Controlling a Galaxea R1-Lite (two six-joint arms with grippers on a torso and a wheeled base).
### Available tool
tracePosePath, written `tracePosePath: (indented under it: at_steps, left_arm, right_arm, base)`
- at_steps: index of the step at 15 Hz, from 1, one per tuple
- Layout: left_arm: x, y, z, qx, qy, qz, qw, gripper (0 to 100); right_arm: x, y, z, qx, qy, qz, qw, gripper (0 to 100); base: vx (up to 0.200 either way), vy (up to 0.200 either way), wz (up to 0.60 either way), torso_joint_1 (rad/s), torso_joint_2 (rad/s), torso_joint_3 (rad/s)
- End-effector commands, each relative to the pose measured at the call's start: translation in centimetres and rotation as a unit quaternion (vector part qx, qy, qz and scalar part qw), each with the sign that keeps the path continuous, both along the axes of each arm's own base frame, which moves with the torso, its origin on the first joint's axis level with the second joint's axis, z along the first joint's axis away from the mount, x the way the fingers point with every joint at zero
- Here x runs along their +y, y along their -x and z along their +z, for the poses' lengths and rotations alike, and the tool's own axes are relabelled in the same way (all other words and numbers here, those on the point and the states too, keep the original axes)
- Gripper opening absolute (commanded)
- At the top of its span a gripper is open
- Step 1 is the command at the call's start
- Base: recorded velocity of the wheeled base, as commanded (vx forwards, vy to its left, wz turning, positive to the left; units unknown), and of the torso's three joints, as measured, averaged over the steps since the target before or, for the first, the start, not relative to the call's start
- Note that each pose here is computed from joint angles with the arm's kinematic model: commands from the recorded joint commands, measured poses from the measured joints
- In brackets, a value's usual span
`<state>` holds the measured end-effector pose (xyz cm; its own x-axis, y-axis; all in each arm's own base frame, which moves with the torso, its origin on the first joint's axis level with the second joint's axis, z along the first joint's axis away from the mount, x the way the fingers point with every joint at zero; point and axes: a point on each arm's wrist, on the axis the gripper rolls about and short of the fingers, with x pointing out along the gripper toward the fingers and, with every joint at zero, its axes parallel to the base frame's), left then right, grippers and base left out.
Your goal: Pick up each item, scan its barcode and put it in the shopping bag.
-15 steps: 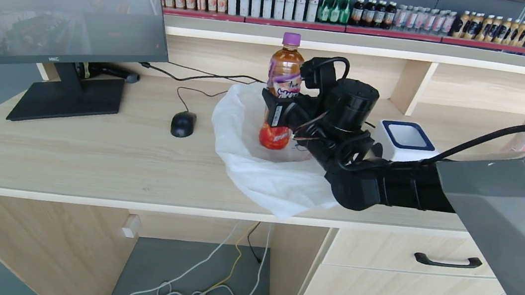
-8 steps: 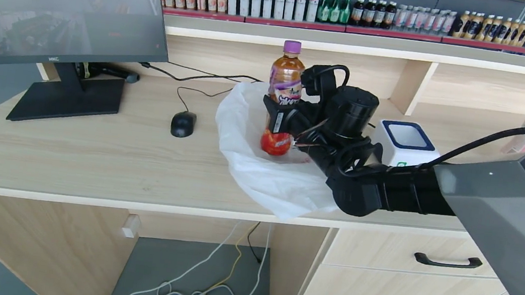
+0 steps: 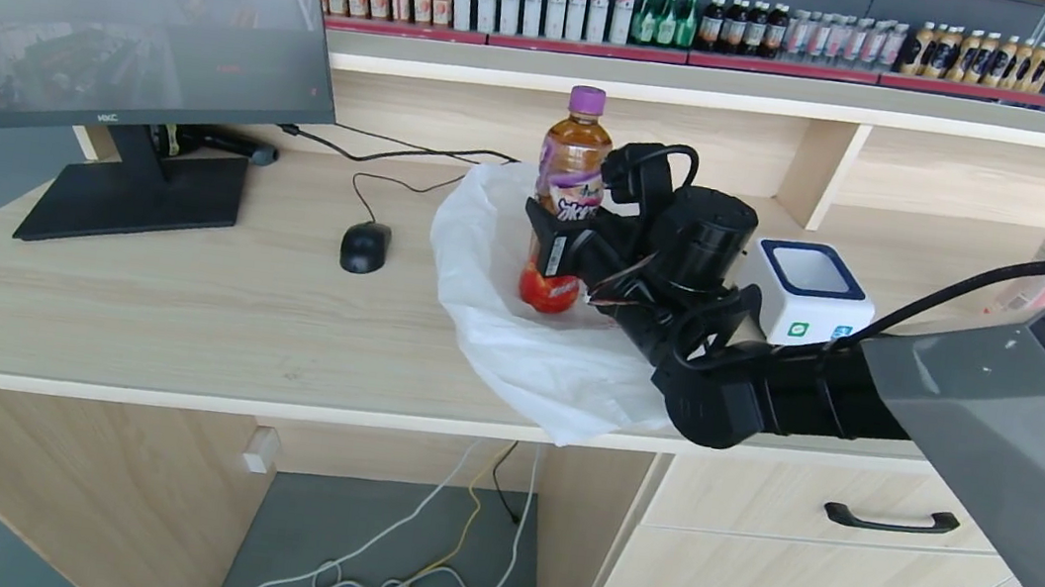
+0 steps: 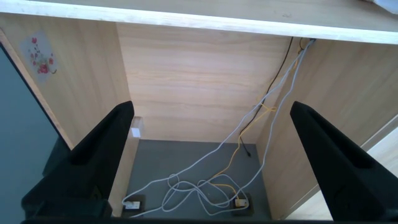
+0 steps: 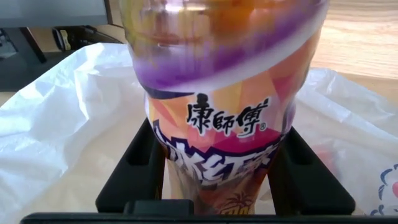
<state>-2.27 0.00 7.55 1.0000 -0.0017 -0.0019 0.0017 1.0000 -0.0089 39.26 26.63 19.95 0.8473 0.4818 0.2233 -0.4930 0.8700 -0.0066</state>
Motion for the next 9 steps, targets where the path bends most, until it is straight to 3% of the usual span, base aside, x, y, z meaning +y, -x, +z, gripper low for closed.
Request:
tracePosePath:
  at_steps: [1,7,8,9]
  left_arm:
    - [0.00,0.00,0.00,0.000,0.000,-0.001,1.0000,100]
    - [0.00,0.00,0.00,0.000,0.000,0.000,1.0000,100]
    - [0.00,0.00,0.00,0.000,0.000,0.000,1.0000,100]
    - [0.00,0.00,0.00,0.000,0.000,0.000,1.0000,100]
  right_arm:
    - [0.01,0.11,-0.78,0.008,0.006,0.000,1.000,0]
    - [-0.03,0.18,-0.76,0.005,0.002,0.001,1.000,0]
    - [-0.11,0.16,-0.68,0.005,0.002,0.000,1.000,100]
    - [-0.08,0.12,-0.58,0.003,0.000,0.000,1.000,100]
  base:
    - [0.000,0.000,0.00,0.000,0.00,0.000]
    - [0.000,0.000,0.00,0.000,0.00,0.000]
    - [0.000,0.000,0.00,0.000,0.00,0.000]
    - [0.000,0.000,0.00,0.000,0.00,0.000]
